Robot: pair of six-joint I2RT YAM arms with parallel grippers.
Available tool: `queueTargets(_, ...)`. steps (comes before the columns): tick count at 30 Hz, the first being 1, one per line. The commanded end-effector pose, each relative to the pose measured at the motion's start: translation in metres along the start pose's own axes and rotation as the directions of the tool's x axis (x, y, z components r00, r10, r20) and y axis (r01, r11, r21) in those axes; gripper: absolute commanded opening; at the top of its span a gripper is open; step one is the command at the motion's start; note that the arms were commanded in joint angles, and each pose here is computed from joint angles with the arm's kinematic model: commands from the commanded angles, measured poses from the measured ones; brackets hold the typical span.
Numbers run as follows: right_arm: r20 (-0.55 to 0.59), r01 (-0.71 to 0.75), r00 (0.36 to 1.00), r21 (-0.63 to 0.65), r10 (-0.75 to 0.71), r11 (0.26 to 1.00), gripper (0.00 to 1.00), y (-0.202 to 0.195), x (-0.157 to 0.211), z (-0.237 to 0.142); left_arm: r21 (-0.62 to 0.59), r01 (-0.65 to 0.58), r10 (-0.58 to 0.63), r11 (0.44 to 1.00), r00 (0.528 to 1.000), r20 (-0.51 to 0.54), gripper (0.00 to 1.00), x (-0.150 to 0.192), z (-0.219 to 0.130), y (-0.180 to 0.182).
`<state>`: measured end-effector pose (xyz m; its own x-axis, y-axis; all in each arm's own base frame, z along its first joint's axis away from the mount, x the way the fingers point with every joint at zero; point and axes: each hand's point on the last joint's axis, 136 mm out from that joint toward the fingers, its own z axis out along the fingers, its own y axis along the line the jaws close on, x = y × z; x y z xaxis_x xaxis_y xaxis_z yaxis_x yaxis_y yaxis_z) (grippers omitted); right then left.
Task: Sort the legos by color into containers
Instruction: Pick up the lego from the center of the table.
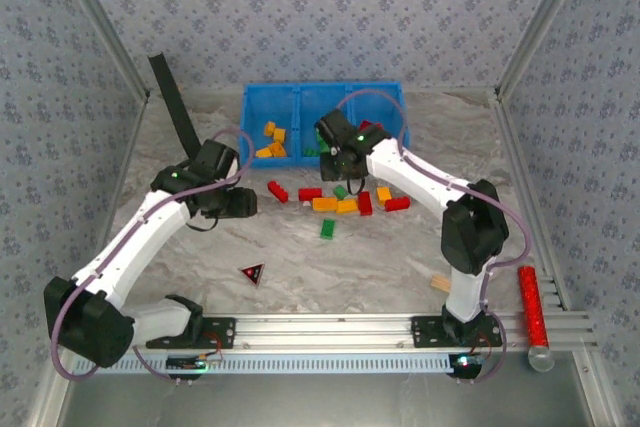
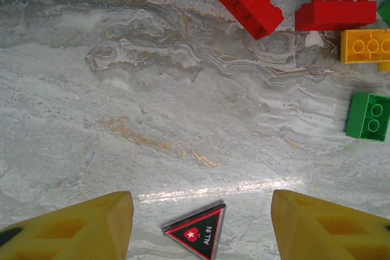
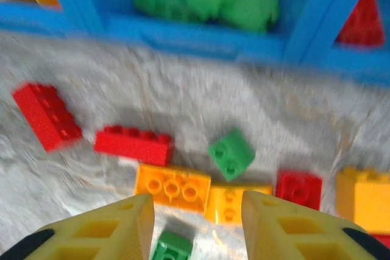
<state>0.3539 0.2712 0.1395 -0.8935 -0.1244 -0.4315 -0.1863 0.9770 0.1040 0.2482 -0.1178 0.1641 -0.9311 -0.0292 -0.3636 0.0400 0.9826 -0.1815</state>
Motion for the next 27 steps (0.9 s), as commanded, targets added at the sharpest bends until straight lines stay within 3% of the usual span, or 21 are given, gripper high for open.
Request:
queueTargets(1, -0.075, -0.069, 0.995, -0.002, 0.068, 0.998, 0.57, -0.002, 0.041, 0.001, 0.018, 0.013, -0.013, 1.000, 1.000, 0.009, 0.61, 0.000, -0.010, -0.005)
queueTargets(4, -0.100, -0.137, 0.986, -0.005, 0.136, 0.991, 0.73, 0.000, 0.068, 0.007, 0.023, -0.001, 0.001, 1.000, 1.000, 0.006, 0.62, -0.001, -0.011, -0.008)
queueTargets(10, -0.128, -0.184, 0.975, -0.016, 0.180, 0.983, 0.78, 0.013, 0.099, 0.024, 0.034, -0.017, 0.017, 0.999, 1.000, -0.004, 0.62, -0.003, -0.010, -0.012)
queueTargets(16, -0.173, -0.185, 0.968, 0.001, 0.183, 0.983, 0.76, 0.023, 0.115, 0.044, 0.047, -0.022, 0.022, 0.999, 1.000, -0.005, 0.62, -0.003, -0.010, -0.015)
queueTargets(27, -0.201, -0.177, 0.964, 0.012, 0.176, 0.984, 0.59, 0.028, 0.125, 0.072, 0.050, -0.023, 0.024, 0.998, 1.000, -0.007, 0.62, -0.001, -0.008, -0.015)
